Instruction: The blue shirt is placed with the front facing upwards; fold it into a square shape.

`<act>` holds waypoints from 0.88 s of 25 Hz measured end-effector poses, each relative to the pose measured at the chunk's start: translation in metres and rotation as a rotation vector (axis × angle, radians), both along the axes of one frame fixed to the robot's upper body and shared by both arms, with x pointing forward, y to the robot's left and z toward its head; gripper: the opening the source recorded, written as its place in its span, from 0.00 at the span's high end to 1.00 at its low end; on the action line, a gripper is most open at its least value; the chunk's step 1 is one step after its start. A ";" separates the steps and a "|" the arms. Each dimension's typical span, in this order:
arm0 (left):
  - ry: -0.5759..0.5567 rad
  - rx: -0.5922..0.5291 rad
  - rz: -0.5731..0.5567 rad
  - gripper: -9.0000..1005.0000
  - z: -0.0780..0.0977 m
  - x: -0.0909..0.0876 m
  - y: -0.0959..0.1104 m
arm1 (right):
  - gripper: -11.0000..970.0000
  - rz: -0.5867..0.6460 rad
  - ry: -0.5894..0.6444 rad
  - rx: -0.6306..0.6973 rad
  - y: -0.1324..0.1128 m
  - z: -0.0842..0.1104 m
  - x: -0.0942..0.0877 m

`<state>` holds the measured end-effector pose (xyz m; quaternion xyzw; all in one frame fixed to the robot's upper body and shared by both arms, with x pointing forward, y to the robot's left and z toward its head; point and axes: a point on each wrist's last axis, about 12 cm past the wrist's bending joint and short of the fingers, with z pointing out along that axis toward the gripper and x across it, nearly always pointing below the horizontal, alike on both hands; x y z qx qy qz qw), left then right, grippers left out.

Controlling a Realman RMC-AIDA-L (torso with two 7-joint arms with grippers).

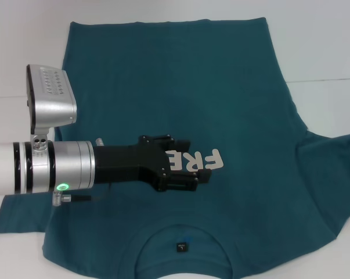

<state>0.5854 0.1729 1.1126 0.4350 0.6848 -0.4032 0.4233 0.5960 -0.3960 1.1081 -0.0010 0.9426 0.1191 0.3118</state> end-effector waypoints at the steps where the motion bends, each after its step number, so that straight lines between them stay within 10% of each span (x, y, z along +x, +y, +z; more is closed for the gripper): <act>1: 0.000 0.000 0.000 0.13 0.000 0.000 0.000 | 0.96 0.001 -0.006 -0.003 0.001 0.001 0.002; 22: -0.005 0.009 0.018 0.13 0.000 0.003 0.002 | 0.96 0.170 -0.038 0.044 0.065 0.018 0.030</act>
